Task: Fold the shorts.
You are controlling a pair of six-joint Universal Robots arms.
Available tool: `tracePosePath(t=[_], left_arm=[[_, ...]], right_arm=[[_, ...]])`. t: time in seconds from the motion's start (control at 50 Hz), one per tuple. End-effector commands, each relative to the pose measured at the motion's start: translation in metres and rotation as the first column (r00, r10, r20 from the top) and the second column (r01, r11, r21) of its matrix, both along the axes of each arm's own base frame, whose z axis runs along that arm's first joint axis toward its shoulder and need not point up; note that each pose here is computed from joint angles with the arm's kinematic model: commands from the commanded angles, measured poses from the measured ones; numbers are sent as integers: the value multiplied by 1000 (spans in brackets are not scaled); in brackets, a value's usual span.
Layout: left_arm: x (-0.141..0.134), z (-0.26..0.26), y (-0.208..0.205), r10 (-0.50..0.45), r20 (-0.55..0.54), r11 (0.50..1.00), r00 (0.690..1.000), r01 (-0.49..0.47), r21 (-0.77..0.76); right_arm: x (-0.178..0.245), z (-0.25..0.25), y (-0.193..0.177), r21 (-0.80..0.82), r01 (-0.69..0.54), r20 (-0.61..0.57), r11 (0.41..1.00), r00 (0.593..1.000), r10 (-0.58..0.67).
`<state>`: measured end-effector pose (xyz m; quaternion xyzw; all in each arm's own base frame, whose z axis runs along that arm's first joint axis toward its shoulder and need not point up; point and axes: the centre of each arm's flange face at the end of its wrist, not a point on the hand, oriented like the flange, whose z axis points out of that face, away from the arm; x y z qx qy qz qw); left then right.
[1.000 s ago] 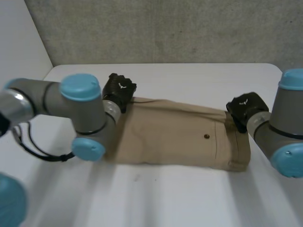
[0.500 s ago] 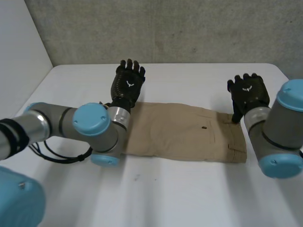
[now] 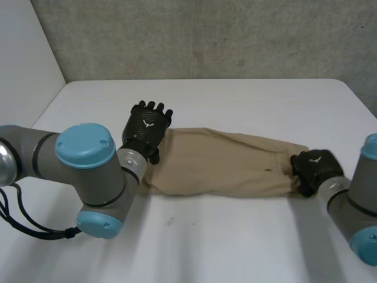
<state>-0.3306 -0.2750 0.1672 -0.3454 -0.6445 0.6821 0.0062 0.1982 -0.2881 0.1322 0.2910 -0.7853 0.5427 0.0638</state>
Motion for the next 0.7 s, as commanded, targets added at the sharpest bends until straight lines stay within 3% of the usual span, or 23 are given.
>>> tracePosePath(t=[0.02, 0.12, 0.24, 0.34, 0.38, 0.4, 0.46, 0.48, 0.54, 0.6, 0.68, 0.7], left_arm=[[9, 21, 11, 2, -16, 1000, 1000, -3, -27], [16, 35, 18, 7, -29, 999, 1000, -8, -47], [23, 53, 19, 22, -67, 997, 998, -27, -74], [32, 65, 13, 48, -145, 996, 988, -59, -70], [39, 72, 7, 71, -201, 995, 977, -84, -60], [40, 72, 6, 71, -208, 995, 975, -84, -56], [43, 77, 1, 83, -251, 994, 964, -98, -47], [44, 78, -1, 87, -264, 994, 960, -102, -43], [46, 79, -3, 92, -272, 993, 958, -108, -42], [47, 79, -6, 96, -274, 993, 957, -112, -43], [45, 79, -8, 95, -275, 993, 957, -111, -44], [45, 80, -8, 92, -277, 993, 956, -109, -47]], right_arm=[[-17, 32, -16, -153, -26, -181, 988, 984, -2], [-5, 50, -24, -245, -148, -380, 958, 924, 46], [75, 72, 4, -339, -374, -391, 863, 891, 233], [133, 72, 37, -370, -524, -391, 767, 837, 383], [162, 60, 59, -361, -614, -380, 702, 784, 490], [175, 47, 72, -344, -674, -373, 653, 737, 564], [189, 30, 88, -318, -751, -352, 578, 660, 663], [193, 21, 94, -305, -787, -327, 535, 615, 718], [198, 14, 101, -291, -822, -252, 489, 559, 790], [199, 18, 102, -294, -811, -181, 505, 566, 804], [194, 41, 90, -320, -720, -16, 616, 654, 756], [186, 57, 76, -336, -647, 71, 684, 707, 704]])
